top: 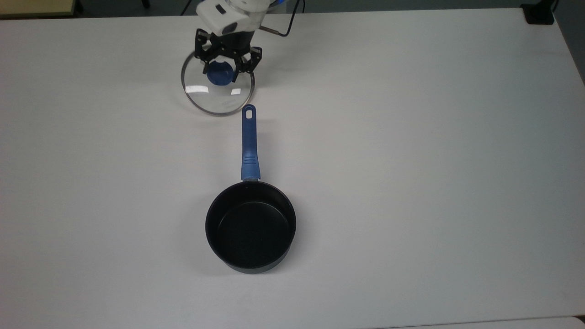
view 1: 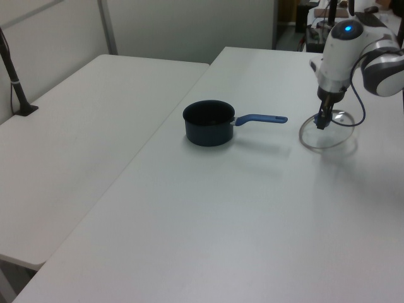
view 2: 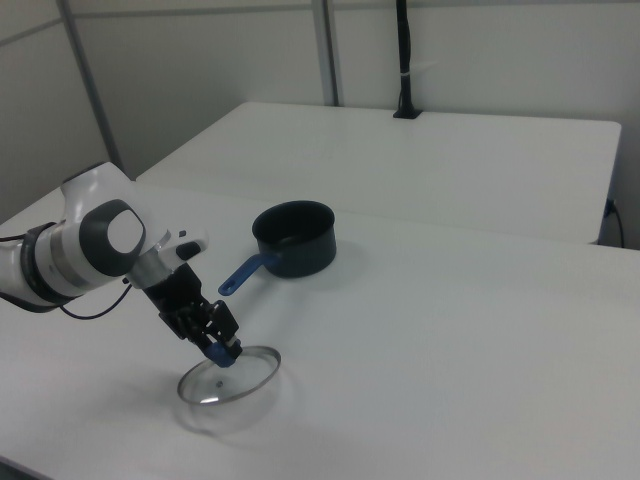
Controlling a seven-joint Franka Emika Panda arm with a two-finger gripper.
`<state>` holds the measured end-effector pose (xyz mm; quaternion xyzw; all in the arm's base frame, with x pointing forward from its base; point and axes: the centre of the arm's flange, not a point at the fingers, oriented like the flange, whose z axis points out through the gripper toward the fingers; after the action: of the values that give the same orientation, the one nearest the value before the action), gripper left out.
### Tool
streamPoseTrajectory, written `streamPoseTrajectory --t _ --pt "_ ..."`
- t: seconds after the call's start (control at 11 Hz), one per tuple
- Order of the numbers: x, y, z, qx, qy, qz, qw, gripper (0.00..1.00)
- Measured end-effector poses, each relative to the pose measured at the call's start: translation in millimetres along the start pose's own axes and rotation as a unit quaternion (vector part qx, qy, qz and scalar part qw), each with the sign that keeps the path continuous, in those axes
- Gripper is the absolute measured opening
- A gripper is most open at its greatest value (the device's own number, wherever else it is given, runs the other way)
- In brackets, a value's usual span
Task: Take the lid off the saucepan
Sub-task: 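Lift the glass lid off the pot and carry it beyond the handle tip, then set the lid on the table and open the gripper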
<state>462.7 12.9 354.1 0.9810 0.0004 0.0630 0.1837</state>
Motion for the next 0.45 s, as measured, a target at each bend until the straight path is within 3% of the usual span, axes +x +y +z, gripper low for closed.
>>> streamPoseTrajectory --t 0.36,0.45 --pt "-0.4 -7.9 8.0 0.000 -0.008 -0.008 0.9999 0.69" --pt "-0.7 -9.2 11.5 0.000 -0.012 -0.010 0.9999 0.79"
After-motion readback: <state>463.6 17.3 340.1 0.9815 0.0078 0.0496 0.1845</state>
